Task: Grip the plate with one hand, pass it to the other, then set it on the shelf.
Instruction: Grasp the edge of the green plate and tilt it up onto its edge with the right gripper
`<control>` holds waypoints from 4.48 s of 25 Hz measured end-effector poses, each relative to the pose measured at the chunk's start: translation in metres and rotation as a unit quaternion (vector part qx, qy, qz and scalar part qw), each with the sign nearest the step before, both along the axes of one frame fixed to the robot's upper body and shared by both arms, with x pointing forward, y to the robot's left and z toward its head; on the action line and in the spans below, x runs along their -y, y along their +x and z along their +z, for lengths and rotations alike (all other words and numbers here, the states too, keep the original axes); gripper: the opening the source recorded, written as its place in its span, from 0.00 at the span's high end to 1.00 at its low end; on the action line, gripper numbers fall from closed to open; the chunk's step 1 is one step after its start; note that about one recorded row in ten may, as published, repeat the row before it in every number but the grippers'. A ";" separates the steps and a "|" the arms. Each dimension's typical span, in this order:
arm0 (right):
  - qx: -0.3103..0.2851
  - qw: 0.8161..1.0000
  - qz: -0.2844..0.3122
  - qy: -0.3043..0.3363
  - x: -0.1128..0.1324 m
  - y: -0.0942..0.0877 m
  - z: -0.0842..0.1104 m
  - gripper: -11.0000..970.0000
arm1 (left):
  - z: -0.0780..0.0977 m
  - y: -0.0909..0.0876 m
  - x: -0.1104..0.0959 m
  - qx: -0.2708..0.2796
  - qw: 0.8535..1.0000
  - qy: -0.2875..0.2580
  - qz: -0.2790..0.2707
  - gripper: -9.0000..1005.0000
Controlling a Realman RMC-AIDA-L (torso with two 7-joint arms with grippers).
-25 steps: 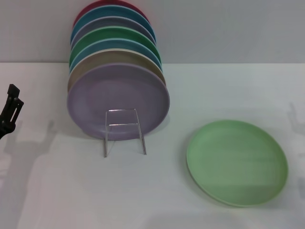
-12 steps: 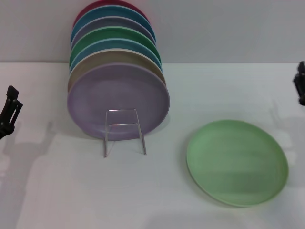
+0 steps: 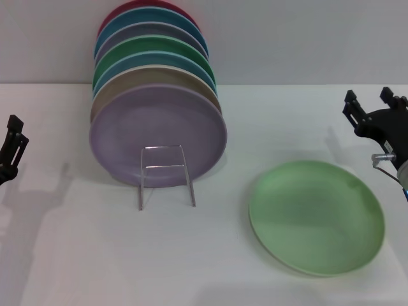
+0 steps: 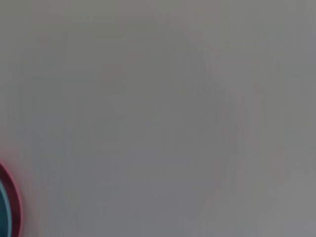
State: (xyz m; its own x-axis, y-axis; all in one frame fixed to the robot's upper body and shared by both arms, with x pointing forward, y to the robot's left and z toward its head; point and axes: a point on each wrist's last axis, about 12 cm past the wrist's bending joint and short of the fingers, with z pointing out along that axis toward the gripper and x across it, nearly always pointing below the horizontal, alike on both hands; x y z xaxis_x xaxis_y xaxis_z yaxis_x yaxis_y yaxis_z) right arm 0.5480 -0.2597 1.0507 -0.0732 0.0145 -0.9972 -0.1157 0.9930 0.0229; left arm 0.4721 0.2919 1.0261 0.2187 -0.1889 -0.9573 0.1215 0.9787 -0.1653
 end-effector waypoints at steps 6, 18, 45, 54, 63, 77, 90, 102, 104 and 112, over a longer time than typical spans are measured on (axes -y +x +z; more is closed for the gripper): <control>-0.087 0.996 0.012 -0.007 0.003 0.006 0.015 0.29 | 0.000 0.000 -0.001 0.000 1.000 -0.001 0.001 0.14; -0.240 0.968 0.074 0.004 0.025 -0.003 0.074 0.29 | -0.001 0.000 -0.001 -0.003 1.000 -0.001 0.003 0.14; -0.471 0.871 0.129 -0.057 0.048 0.012 0.109 0.29 | 0.002 0.005 -0.002 0.002 1.000 -0.006 0.009 0.14; -0.490 0.862 0.125 -0.042 0.053 0.011 0.101 0.29 | 0.002 0.006 -0.003 0.001 1.000 -0.008 0.012 0.14; -0.505 0.853 0.126 -0.030 0.054 0.014 0.089 0.29 | 0.003 0.008 -0.002 0.003 1.000 -0.007 0.010 0.14; -0.517 0.846 0.129 -0.033 0.052 0.019 0.075 0.33 | 0.003 0.008 -0.002 0.003 1.000 -0.007 0.010 0.14; -0.524 0.842 0.128 -0.033 0.052 0.020 0.071 0.61 | 0.003 0.008 -0.003 0.004 1.000 -0.006 0.011 0.14; -0.524 0.841 0.127 -0.035 0.053 0.021 0.069 0.80 | 0.003 0.007 -0.003 0.005 1.000 -0.007 0.012 0.14; -0.523 0.841 0.130 -0.038 0.053 0.021 0.069 0.80 | 0.003 0.006 -0.004 0.005 1.000 -0.007 0.012 0.14; -0.522 0.841 0.136 -0.043 0.051 0.021 0.066 0.93 | 0.003 0.006 -0.004 0.005 1.000 -0.007 0.013 0.14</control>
